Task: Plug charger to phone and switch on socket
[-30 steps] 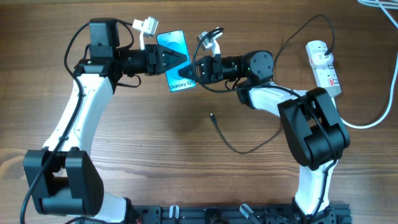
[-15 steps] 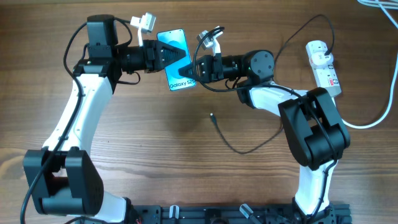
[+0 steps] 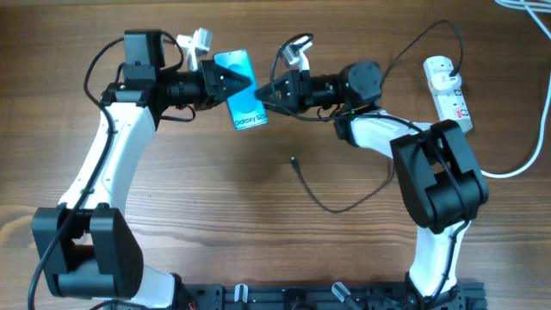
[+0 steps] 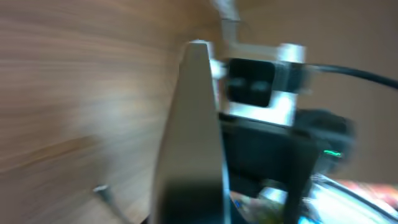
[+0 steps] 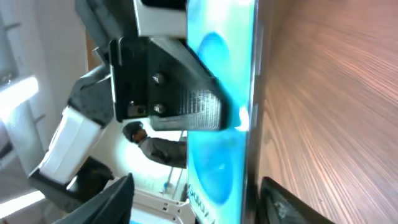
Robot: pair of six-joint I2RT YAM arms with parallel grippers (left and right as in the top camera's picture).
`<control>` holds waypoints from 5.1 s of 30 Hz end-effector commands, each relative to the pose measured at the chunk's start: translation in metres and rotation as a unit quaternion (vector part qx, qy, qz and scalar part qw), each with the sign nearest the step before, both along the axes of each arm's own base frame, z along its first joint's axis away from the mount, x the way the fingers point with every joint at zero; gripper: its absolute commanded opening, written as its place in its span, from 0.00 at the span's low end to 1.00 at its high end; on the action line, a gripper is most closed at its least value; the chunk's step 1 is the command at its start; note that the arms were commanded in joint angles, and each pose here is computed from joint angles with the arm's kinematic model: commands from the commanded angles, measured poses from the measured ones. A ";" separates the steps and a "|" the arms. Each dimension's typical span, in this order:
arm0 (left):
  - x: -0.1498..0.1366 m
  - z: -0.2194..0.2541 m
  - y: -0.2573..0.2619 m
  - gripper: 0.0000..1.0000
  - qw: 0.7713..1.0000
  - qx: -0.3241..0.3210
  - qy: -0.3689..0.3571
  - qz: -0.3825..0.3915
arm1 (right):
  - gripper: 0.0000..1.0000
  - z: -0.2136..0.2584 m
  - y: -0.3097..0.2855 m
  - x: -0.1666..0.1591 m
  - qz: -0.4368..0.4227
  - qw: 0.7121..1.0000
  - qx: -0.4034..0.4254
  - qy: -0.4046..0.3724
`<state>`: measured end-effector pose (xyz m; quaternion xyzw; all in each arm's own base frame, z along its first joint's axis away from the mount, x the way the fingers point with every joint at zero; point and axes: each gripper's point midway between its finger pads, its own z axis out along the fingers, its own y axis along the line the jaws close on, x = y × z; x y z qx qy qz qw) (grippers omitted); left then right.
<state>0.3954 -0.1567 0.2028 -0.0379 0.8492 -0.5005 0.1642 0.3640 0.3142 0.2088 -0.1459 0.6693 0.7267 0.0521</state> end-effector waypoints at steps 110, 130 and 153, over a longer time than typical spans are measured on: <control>-0.011 -0.124 0.005 0.04 0.982 0.065 0.176 0.014 | 0.28 -0.208 -0.086 -0.071 0.046 0.779 -0.602 -0.170; -0.011 -0.124 0.005 0.04 0.982 0.065 0.176 0.014 | 0.27 -0.216 -0.090 -0.084 0.057 0.775 -0.609 -0.156; -0.011 -0.124 0.005 0.04 0.982 0.065 0.176 0.014 | 0.36 -0.214 -0.086 -0.095 0.081 0.788 -0.593 -0.147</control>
